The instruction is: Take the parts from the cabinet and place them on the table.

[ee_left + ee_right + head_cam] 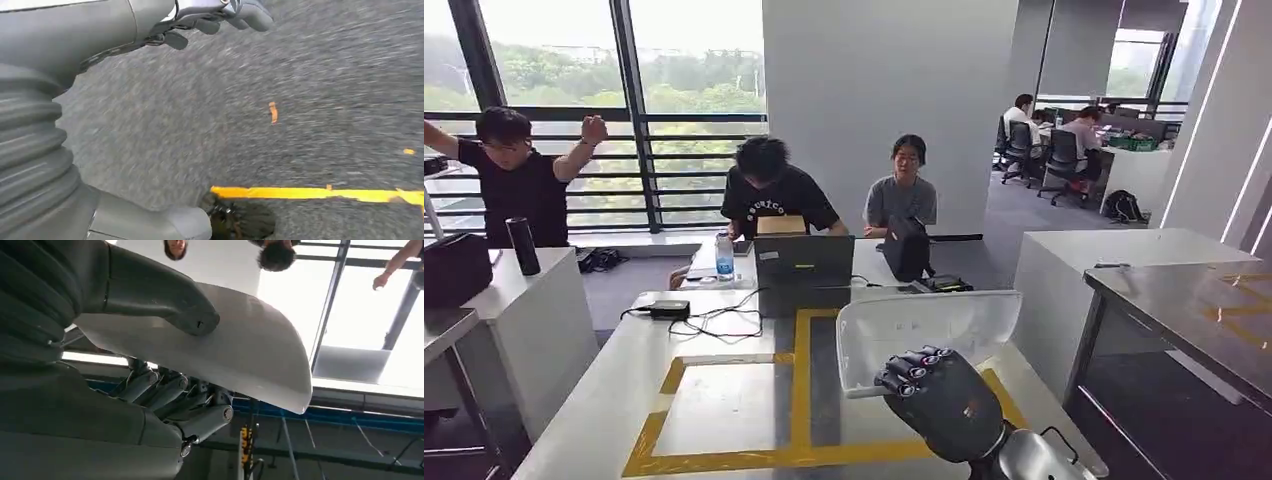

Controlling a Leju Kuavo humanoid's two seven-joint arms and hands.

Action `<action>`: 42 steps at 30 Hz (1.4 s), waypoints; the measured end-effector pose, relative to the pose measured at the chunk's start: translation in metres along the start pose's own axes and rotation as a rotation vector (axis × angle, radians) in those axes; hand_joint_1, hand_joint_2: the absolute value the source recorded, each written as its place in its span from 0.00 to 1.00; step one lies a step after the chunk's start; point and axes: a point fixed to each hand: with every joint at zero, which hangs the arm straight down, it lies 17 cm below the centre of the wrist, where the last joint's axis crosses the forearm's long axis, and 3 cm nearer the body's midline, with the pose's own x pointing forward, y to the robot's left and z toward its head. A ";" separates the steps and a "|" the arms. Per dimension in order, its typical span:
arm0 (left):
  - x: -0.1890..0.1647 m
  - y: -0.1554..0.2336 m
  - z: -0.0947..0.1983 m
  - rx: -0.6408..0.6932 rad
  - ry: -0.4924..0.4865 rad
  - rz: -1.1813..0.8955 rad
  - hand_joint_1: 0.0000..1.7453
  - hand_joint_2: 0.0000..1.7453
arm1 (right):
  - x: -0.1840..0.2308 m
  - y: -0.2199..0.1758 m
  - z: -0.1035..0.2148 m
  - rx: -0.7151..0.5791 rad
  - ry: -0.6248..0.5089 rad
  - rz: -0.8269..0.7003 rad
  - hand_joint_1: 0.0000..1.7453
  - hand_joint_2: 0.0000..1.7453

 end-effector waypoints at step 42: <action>-0.022 -0.045 0.011 -0.047 0.091 0.154 0.00 1.00 | 0.014 -0.003 -0.029 0.069 -0.076 -0.035 0.92 1.00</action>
